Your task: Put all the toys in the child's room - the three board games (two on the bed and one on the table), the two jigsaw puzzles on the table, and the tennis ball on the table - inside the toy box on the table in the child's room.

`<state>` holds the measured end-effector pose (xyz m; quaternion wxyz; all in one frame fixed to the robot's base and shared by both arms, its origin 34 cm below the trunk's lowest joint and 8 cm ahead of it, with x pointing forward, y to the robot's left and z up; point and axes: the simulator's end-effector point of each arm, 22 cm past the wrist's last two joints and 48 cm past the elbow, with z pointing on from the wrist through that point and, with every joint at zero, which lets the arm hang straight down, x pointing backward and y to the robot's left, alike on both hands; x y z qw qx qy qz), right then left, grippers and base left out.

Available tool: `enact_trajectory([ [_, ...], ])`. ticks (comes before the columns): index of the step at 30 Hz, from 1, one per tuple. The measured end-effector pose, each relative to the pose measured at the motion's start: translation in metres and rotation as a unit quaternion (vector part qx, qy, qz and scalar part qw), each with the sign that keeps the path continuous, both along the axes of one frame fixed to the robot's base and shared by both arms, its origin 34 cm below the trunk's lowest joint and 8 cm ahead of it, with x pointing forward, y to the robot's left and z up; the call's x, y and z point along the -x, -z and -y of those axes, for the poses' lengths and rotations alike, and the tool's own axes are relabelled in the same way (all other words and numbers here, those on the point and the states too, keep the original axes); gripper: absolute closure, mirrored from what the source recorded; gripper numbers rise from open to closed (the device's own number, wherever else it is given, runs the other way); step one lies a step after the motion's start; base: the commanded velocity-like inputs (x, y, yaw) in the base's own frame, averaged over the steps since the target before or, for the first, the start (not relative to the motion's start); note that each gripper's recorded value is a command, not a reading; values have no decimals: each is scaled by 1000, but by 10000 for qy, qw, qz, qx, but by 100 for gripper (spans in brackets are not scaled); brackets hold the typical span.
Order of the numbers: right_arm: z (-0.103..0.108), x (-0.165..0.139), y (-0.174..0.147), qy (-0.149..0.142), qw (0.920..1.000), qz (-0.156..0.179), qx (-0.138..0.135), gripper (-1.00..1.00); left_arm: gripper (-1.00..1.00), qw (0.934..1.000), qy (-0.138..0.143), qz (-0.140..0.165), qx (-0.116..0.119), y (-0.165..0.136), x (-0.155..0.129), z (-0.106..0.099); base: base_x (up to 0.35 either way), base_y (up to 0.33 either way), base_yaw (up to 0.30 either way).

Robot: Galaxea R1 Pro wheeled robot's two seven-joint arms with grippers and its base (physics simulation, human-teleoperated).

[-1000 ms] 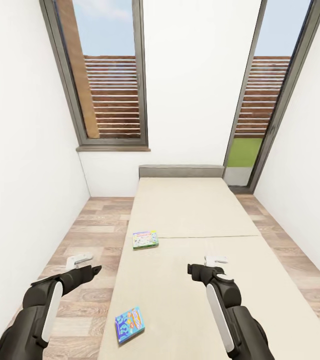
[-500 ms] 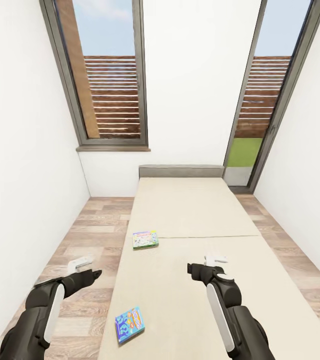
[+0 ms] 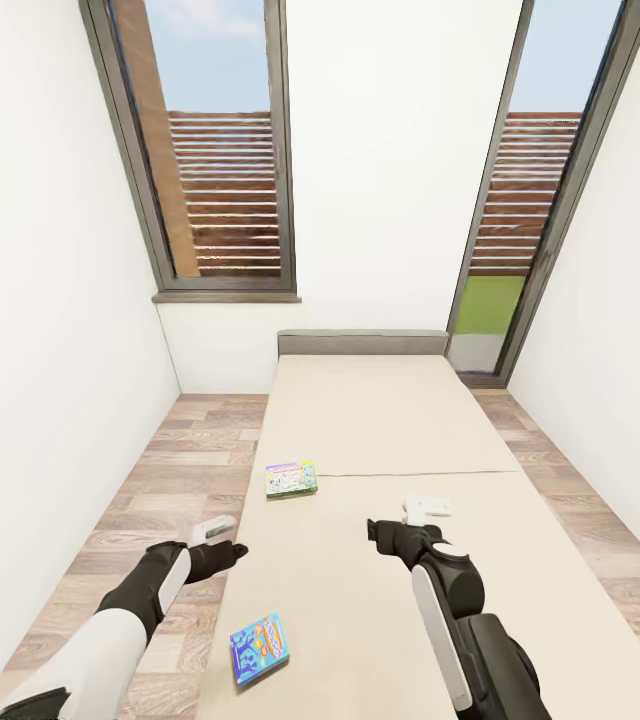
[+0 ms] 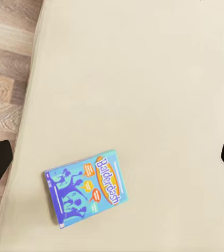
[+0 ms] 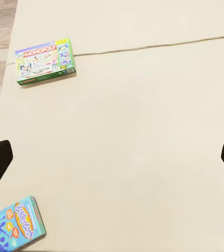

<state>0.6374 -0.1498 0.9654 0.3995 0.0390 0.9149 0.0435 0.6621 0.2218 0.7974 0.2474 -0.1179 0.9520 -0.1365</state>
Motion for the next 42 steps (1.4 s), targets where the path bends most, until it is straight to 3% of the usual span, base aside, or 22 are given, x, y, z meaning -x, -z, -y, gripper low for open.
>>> enact_trajectory([
  [4, -25, 3, -7, -324, 9995, 62, 5, -100, -100, 9997, -6, 219, -50, -1, -7, 4, 0, 0, 0],
  [10, -41, 6, -11, -525, 9986, 101, 11, -100, -100, 9995, 83, 287, -51, -1, -8, 15, 0, 0, 0],
  [17, -42, 7, -18, -571, 9983, 91, 19, -100, -100, 9995, 151, 266, -67, -1, -8, 18, 0, 0, 0],
  [25, -40, 16, -7, -684, 9971, -326, 100, -100, -100, 9996, 162, 204, -68, 1, -9, 20, 0, 0, 0],
  [35, -38, 18, 4, -693, 9962, -509, 112, -100, -100, 9992, -18, 45, -393, 11, -7, 6, 0, 0, 0],
  [42, -38, 19, 10, -692, 9959, -572, 109, -100, -100, 9990, -23, 10, -435, 17, -6, 9, 0, 0, 0],
])
